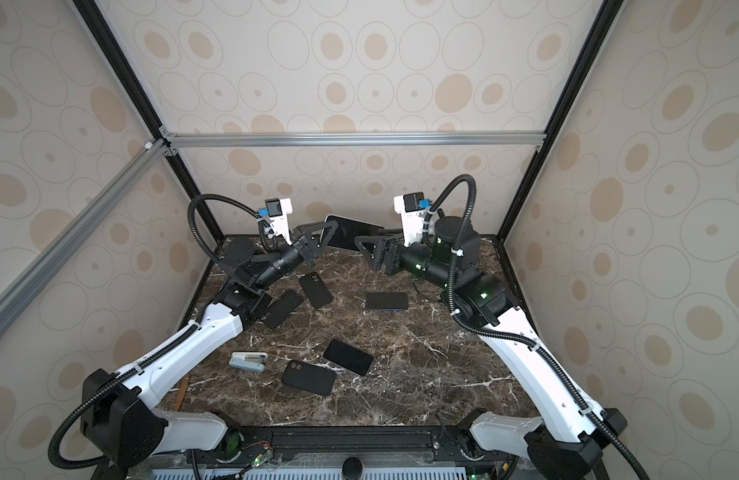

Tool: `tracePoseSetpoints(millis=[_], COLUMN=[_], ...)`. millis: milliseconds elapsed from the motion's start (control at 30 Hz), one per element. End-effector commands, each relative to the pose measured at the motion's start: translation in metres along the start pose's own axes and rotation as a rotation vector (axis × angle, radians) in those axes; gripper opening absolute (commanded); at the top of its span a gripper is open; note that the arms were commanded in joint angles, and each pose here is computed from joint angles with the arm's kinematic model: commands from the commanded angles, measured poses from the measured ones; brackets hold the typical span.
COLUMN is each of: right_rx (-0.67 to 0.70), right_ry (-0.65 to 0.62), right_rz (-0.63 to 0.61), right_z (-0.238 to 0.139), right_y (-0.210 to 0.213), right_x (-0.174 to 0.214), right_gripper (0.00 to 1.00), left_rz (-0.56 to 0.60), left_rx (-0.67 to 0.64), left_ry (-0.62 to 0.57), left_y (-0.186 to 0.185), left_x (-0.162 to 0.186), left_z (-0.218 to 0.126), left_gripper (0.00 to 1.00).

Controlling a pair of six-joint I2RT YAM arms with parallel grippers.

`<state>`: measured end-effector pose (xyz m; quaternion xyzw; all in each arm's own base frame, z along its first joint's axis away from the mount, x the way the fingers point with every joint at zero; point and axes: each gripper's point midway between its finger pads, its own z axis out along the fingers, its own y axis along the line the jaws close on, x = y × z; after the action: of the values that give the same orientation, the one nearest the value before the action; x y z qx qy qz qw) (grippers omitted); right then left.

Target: Put the phone into the phone case

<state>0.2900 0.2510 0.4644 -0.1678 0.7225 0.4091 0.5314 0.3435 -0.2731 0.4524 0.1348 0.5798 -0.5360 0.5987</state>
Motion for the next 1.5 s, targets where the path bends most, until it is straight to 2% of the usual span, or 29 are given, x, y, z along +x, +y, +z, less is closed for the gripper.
tracePoseSetpoints(millis=[0, 167, 333, 467, 633, 867, 1033, 1300, 1467], right_rx=[-0.013, 0.033, 0.117, 0.043, -0.078, -0.158, -0.159, -0.157, -0.234], right_ry=[-0.029, 0.011, -0.002, -0.025, -0.037, -0.061, -0.063, -0.068, -0.08], right_rz=[-0.002, 0.001, 0.057, 0.08, 0.052, 0.077, 0.087, 0.1, 0.107], right_z=[-0.019, -0.036, -0.05, -0.051, -0.051, -0.043, -0.033, -0.032, -0.03], right_y=[0.009, 0.001, -0.024, -0.022, -0.004, 0.001, -0.007, -0.025, -0.018], right_x=[-0.014, -0.016, -0.028, -0.04, -0.053, -0.06, -0.061, -0.06, -0.064], right_gripper=[0.76, 0.78, 0.76, 0.78, 0.81, 0.77, 0.74, 0.72, 0.69], left_rz=[0.018, 0.033, 0.024, 0.021, 0.008, -0.011, -0.02, -0.029, -0.05], left_rx=[0.099, 0.122, 0.17, 0.233, 0.267, 0.273, 0.289, 0.326, 0.374], left_ry=[-0.08, -0.087, -0.094, -0.091, -0.108, -0.137, -0.158, -0.243, -0.286], left_y=[-0.025, -0.031, -0.04, -0.053, -0.061, -0.061, -0.065, -0.082, -0.091], left_x=[-0.026, -0.03, -0.033, -0.034, -0.038, -0.042, -0.044, -0.065, -0.075], left_z=[0.0, 0.001, -0.001, -0.004, -0.008, -0.011, -0.017, -0.032, -0.039], left_gripper=[0.0, 0.0, 0.0, 0.0, 0.0, 0.0, 0.0, 0.0, 0.0])
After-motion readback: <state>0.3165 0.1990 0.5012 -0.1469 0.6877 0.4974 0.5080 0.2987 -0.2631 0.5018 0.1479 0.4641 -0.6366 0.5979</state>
